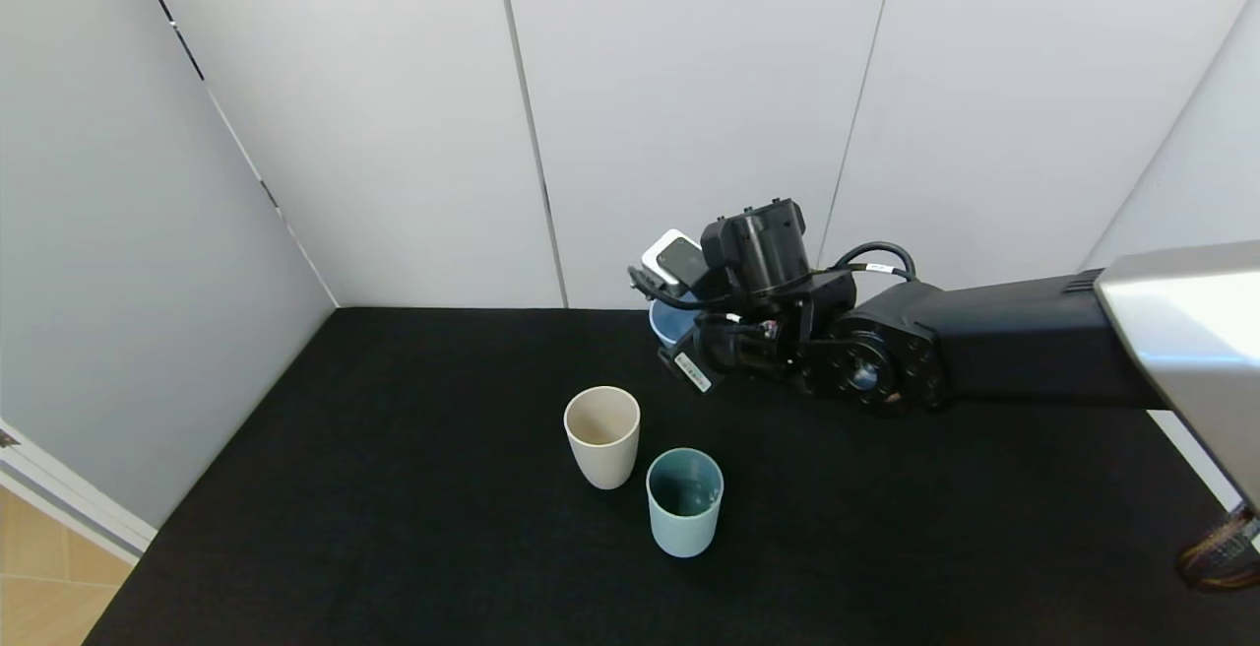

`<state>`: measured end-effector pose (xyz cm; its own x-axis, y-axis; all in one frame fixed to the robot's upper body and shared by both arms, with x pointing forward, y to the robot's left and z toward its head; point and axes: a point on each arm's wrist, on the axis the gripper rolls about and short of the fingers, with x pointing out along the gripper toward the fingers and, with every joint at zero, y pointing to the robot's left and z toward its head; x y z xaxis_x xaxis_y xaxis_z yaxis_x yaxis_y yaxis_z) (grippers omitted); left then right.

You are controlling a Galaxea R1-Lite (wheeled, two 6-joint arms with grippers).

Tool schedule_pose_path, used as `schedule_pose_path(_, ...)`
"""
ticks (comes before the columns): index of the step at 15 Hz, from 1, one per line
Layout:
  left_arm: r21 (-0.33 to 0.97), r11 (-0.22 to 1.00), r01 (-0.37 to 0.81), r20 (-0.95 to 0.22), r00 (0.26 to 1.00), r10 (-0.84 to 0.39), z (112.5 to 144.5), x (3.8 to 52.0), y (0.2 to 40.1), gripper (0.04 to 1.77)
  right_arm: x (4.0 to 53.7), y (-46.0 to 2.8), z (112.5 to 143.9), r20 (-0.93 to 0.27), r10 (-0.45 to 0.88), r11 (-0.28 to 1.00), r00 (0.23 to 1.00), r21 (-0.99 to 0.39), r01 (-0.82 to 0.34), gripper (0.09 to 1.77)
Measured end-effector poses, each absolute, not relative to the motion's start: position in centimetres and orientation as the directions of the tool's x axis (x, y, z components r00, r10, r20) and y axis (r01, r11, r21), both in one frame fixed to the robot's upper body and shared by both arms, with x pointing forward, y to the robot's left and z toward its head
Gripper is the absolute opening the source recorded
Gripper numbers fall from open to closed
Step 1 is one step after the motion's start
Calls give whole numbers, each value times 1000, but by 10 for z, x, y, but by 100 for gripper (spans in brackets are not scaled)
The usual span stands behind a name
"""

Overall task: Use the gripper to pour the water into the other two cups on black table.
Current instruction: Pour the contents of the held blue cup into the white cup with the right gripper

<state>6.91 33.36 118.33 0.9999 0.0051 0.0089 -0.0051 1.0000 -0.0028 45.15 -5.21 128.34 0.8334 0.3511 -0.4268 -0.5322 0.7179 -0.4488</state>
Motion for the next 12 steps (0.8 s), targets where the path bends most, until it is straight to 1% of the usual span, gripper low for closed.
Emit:
schedule_pose_path(3, -3, 1000, -5, 9, 1000, 5, 1183, 69, 334, 172, 448, -49, 1279, -440, 350, 668, 827, -502, -550, 132)
schedule_pose_path(9, -3, 1000, -5, 9, 1000, 5, 1183, 69, 334, 172, 446, -46, 1274, -444, 312, 573, 840, -618, -539, 132)
schedule_pose_path(12, -3, 1000, -4, 9, 1000, 4, 1183, 69, 334, 172, 445, -41, 1271, -445, 303, 555, 843, -637, -535, 132)
